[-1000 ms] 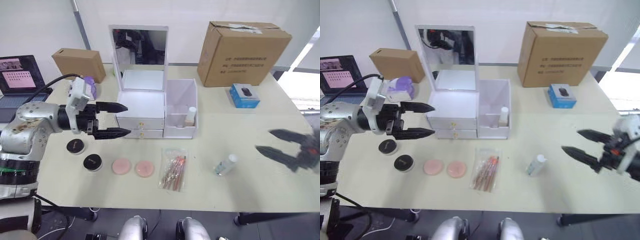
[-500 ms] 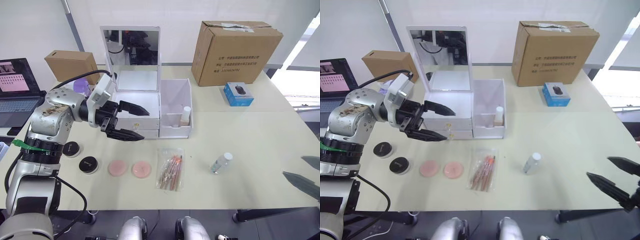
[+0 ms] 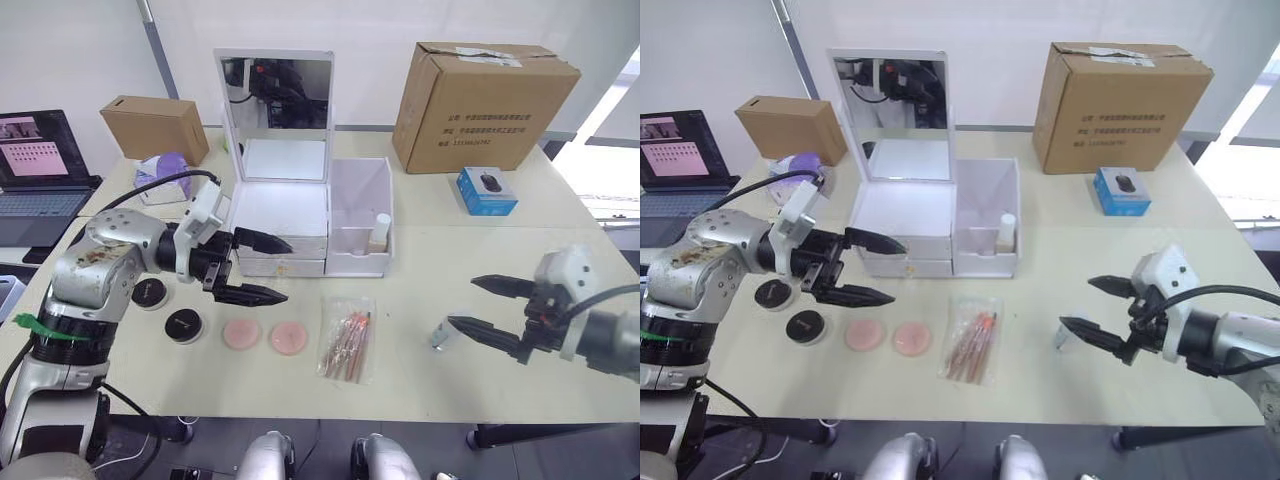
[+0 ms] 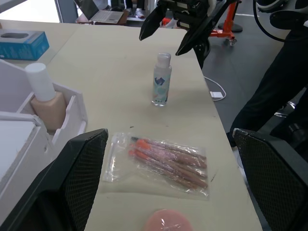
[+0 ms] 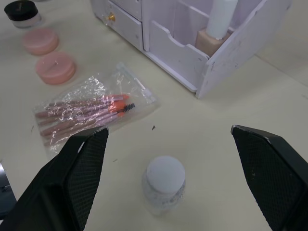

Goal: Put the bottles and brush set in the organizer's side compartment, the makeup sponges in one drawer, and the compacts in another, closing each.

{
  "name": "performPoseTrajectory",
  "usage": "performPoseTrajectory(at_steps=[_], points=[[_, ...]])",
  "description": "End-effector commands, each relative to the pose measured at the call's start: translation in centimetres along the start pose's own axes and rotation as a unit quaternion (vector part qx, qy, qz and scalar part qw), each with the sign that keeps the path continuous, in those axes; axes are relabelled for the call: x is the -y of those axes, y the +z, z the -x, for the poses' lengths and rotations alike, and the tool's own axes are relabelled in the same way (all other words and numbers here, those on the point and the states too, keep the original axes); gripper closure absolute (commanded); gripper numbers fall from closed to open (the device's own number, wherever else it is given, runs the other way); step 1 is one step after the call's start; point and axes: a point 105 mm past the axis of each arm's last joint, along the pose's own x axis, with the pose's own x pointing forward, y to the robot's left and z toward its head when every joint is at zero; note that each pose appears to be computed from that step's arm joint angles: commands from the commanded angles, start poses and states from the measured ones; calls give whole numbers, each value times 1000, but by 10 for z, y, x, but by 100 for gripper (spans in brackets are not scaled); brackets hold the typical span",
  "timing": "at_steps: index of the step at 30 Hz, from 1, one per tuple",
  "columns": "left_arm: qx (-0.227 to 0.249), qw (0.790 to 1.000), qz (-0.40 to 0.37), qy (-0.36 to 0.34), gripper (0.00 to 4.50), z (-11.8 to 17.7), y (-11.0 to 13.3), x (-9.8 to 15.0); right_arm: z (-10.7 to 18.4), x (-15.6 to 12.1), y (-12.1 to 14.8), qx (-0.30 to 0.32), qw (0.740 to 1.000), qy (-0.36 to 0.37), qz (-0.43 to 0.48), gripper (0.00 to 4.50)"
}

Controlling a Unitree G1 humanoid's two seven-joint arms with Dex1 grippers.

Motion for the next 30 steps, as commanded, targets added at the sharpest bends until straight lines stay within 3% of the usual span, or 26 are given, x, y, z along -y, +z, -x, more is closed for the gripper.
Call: performPoseTrajectory(at_steps=[1,6,7,9,18,24,30], points=[[8,999,-26,23,0,4,11,3,0,0,-1,3,1000,6,16,7],[9,999,-26,30,0,2,10,5,-4,1,-15,-7,1000,11,10,7],[10,999,-27,32,0,2,10,5,-4,2,-17,-10,1000,11,8,24],[6,999,-32,36,0,2,10,3,-4,4,-22,-20,1000,9,6,65],[1,998,-43,35,0,2,9,-1,-4,7,-23,-13,1000,12,10,362],[7,998,-34,46,0,6,8,-3,-2,12,10,32,999,26,26,363],[12,996,-19,86,0,15,-2,-1,-17,20,73,92,993,66,44,363]])
